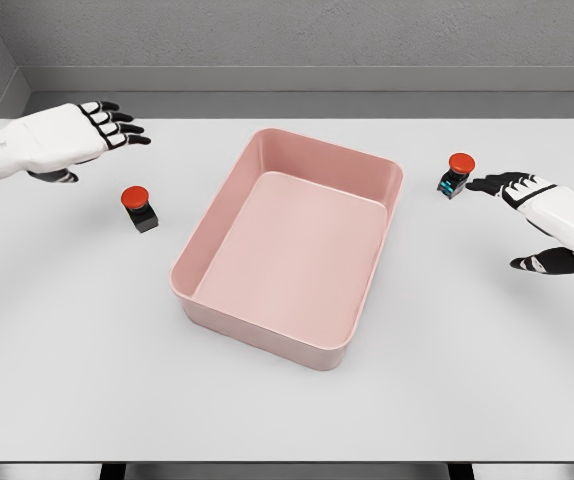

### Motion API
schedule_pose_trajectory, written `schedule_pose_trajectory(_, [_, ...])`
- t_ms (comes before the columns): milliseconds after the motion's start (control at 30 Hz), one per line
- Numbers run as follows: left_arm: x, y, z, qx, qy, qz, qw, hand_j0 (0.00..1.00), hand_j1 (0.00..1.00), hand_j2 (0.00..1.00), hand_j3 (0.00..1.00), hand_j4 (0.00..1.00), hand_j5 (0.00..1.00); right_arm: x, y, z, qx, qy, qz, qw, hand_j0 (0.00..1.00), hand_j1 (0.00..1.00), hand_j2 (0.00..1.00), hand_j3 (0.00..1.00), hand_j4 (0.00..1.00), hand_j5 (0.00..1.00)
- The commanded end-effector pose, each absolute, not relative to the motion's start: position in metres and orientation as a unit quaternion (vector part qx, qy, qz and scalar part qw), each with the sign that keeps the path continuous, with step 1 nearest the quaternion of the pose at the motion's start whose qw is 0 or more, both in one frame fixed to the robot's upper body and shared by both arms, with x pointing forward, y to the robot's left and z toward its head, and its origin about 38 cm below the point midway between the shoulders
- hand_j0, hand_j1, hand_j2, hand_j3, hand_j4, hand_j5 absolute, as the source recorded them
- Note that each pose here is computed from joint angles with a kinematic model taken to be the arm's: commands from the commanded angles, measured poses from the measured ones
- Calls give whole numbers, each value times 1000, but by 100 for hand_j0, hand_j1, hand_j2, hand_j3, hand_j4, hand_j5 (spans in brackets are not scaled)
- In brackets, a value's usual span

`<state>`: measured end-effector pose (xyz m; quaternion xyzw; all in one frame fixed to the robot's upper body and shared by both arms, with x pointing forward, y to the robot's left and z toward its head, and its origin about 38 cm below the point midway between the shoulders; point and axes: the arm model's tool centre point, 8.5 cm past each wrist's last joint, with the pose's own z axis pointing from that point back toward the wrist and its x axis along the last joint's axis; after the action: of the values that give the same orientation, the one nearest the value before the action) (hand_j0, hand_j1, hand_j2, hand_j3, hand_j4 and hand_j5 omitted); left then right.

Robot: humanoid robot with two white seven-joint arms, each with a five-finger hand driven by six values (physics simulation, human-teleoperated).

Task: Put the industrial switch in the basket with both arms

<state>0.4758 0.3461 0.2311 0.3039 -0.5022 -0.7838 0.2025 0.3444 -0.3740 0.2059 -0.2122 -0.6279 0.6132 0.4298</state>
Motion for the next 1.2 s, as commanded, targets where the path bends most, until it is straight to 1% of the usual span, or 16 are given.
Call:
schedule_pose_trajectory(0, [476, 346, 232, 302, -502, -784, 206, 100, 100, 100, 100, 100, 100, 344, -375, 208, -213, -628, 613, 429, 100, 100, 100, 100, 100, 100])
schedule_pose_trajectory(100, [475, 345, 229, 300, -502, -784, 206, 100, 100, 100, 100, 100, 100, 348, -386, 218, -228, -625, 611, 430, 100, 100, 100, 100, 100, 100])
schedule_pose_trajectory(200, [474, 341, 216, 287, -495, -794, 207, 100, 100, 100, 100, 100, 100, 374, -392, 244, -294, -581, 610, 452, 100, 100, 100, 100, 100, 100])
schedule_pose_trajectory(300, [471, 339, 209, 278, -489, -800, 208, 100, 100, 100, 100, 100, 100, 384, -391, 242, -284, -532, 628, 493, 100, 100, 100, 100, 100, 100])
schedule_pose_trajectory(367, [468, 336, 200, 267, -484, -808, 206, 100, 100, 100, 100, 100, 100, 402, -375, 234, -264, -502, 648, 507, 100, 100, 100, 100, 100, 100])
schedule_pose_trajectory(533, [466, 321, 186, 247, -483, -816, 199, 100, 100, 100, 100, 100, 100, 428, -336, 215, -225, -506, 659, 508, 100, 100, 100, 100, 100, 100])
schedule_pose_trajectory(633, [467, 304, 180, 234, -492, -817, 191, 100, 100, 100, 100, 100, 100, 434, -330, 221, -231, -508, 663, 499, 100, 100, 100, 100, 100, 100])
schedule_pose_trajectory(767, [468, 299, 178, 230, -496, -815, 190, 100, 100, 100, 100, 100, 100, 441, -332, 229, -238, -508, 662, 497, 100, 100, 100, 100, 100, 100])
schedule_pose_trajectory(800, [468, 299, 177, 230, -495, -816, 191, 100, 100, 100, 100, 100, 100, 446, -331, 230, -229, -494, 671, 503, 100, 100, 100, 100, 100, 100])
schedule_pose_trajectory(867, [468, 296, 173, 225, -492, -819, 189, 100, 100, 100, 100, 100, 100, 465, -318, 233, -224, -502, 667, 503, 100, 100, 100, 100, 100, 100])
schedule_pose_trajectory(967, [472, 301, 171, 230, -486, -820, 197, 100, 100, 100, 100, 100, 100, 473, -323, 224, -239, -481, 659, 526, 100, 100, 100, 100, 100, 100])
schedule_pose_trajectory(1000, [474, 302, 169, 230, -484, -820, 201, 99, 99, 99, 99, 99, 99, 476, -326, 228, -244, -481, 655, 529, 100, 100, 100, 100, 100, 100])
schedule_pose_trajectory(1067, [474, 303, 167, 229, -478, -824, 201, 91, 91, 91, 91, 91, 91, 479, -329, 222, -242, -476, 650, 541, 100, 100, 100, 100, 100, 100])
schedule_pose_trajectory(1100, [474, 303, 167, 230, -478, -824, 201, 85, 85, 85, 85, 85, 85, 480, -333, 219, -242, -472, 648, 547, 100, 100, 100, 100, 100, 100])
schedule_pose_trajectory(1133, [474, 303, 167, 229, -477, -824, 201, 75, 75, 75, 75, 75, 75, 481, -333, 218, -241, -471, 647, 548, 100, 100, 100, 100, 100, 100])
schedule_pose_trajectory(1167, [474, 303, 167, 229, -478, -824, 201, 73, 73, 73, 73, 73, 73, 481, -333, 218, -241, -471, 647, 549, 100, 100, 100, 100, 100, 100])
